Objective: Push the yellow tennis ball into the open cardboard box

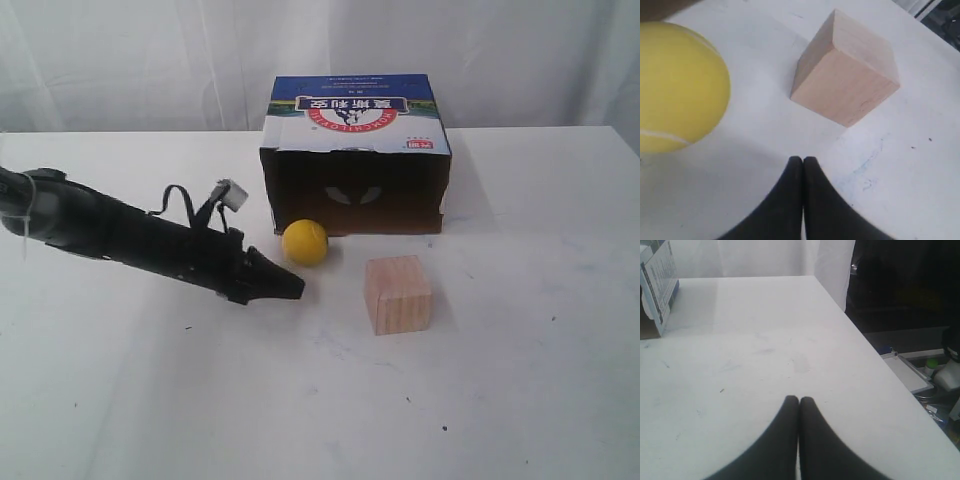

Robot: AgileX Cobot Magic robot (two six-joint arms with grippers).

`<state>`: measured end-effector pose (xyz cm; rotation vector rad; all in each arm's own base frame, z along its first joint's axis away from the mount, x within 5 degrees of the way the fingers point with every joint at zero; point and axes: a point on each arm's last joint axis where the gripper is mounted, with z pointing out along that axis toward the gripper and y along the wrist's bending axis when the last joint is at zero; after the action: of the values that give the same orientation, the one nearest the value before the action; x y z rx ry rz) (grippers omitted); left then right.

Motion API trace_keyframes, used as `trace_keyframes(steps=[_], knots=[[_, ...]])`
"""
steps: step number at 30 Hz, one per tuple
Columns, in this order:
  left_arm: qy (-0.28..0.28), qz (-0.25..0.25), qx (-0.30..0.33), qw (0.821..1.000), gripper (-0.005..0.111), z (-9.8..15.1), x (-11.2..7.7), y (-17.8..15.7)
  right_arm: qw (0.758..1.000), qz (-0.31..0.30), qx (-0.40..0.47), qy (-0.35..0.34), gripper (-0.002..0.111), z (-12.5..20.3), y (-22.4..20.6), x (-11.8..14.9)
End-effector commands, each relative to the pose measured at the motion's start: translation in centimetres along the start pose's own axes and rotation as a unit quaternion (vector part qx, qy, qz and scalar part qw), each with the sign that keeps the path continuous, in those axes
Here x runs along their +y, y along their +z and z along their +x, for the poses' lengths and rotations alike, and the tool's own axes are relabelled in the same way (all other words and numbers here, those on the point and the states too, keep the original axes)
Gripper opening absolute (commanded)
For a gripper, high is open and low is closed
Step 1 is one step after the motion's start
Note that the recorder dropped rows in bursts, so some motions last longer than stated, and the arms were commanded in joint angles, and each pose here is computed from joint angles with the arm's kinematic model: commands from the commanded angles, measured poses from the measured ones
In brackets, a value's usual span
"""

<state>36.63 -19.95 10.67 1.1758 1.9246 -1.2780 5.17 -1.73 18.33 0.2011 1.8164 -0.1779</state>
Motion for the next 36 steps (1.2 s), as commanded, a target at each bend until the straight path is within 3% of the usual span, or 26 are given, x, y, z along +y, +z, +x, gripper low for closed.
trace_keyframes(steps=[1,4,6,9,12,16,21,26,31,36], knots=[[0.052,-0.092,0.047,0.993,0.000,0.6,0.3,3.6,1.000,-0.002,-0.008,0.000,0.000,-0.1,0.0,0.0],[0.078,-0.127,0.035,0.988,0.000,0.5,1.3,3.1,1.000,-0.002,-0.008,0.000,0.000,-0.1,0.0,0.0],[0.096,-0.082,0.048,0.991,0.000,1.0,0.9,2.5,1.000,-0.002,-0.008,0.000,0.000,-0.1,0.0,0.0],[0.067,-0.001,0.082,0.994,0.000,2.1,-0.9,1.5,1.000,-0.002,-0.008,0.000,0.000,-0.1,0.0,0.0],[0.051,0.008,0.085,0.995,0.000,2.5,-2.2,0.5,1.000,-0.002,-0.008,0.000,0.000,-0.1,0.0,0.0],[0.055,-0.065,0.033,0.996,0.000,1.3,-1.9,-2.1,1.000,-0.002,-0.008,0.000,0.000,-0.1,0.0,0.0],[0.025,-0.166,-0.037,0.985,0.000,0.4,0.7,-5.9,1.000,-0.002,-0.008,0.000,0.000,-0.1,0.0,0.0],[0.050,-0.163,-0.056,0.984,0.000,0.2,0.8,-6.4,1.000,-0.002,-0.008,0.000,0.000,-0.1,0.0,0.0],[0.082,-0.197,-0.078,0.974,0.000,-0.6,1.2,-6.0,1.000,-0.002,-0.008,0.000,0.000,-0.1,0.0,0.0],[0.085,-0.149,-0.086,0.981,0.000,-0.6,0.8,-4.9,1.000,-0.002,-0.008,0.000,0.000,-0.1,0.0,0.0]])
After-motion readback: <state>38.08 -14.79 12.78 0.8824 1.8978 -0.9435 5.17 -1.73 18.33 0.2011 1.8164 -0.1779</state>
